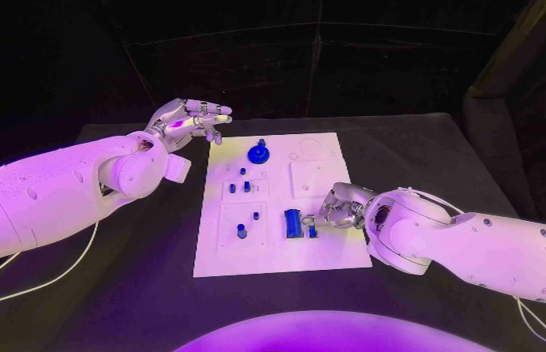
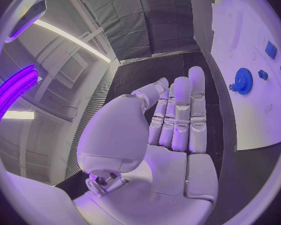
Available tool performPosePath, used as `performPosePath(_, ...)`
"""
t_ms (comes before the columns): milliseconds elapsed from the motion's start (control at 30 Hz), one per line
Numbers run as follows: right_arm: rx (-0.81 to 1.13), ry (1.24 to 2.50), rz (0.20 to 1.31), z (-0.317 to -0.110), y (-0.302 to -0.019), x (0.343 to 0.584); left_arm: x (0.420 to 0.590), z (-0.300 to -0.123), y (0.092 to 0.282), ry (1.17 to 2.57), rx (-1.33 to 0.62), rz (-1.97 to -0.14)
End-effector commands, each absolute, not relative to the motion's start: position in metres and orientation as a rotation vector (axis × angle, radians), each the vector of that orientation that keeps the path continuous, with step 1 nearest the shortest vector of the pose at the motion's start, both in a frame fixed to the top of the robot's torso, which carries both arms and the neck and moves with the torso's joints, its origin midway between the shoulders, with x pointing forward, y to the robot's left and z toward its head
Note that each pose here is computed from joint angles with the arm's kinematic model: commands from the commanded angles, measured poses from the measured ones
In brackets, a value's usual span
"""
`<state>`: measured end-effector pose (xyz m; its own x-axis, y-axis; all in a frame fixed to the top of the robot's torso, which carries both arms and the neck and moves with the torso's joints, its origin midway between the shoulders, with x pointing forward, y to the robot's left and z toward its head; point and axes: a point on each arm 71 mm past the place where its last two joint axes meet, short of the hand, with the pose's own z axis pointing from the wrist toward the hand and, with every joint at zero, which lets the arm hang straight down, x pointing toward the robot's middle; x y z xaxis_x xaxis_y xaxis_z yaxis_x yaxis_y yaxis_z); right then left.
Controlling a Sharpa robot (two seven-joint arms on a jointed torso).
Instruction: Assemble the parts on the task board
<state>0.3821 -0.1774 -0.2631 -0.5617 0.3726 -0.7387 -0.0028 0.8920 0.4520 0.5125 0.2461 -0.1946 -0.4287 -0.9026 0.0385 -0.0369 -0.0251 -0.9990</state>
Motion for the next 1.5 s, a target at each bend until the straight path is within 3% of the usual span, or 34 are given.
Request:
performPosePath(33,0.236,2.120,0.511,-0.262,-0.177,0.381,0.512,-0.193,0.245,1.542,-1.012,-1.556)
performPosePath(300,0.258,2.079,0.554,-0.259,-0.184,0.382,0.513,-0.193,0.245,1.538,-1.011,-1.555)
performPosePath(567,0.474,1.923,0.836,-0.251,-0.203,0.392,0.514,-0.192,0.246,1.506,-1.004,-1.548)
performPosePath(733,0.687,1.759,1.052,-0.241,-0.223,0.417,0.516,-0.194,0.247,1.471,-1.038,-1.546)
performPosePath(1000,0.910,1.561,1.232,-0.237,-0.244,0.465,0.522,-0.201,0.254,1.403,-1.114,-1.528)
performPosePath(1300,0.972,1.437,1.290,-0.247,-0.242,0.516,0.539,-0.216,0.254,1.297,-1.209,-1.479)
performPosePath(1500,0.976,1.414,1.295,-0.252,-0.234,0.534,0.547,-0.225,0.251,1.251,-1.234,-1.438)
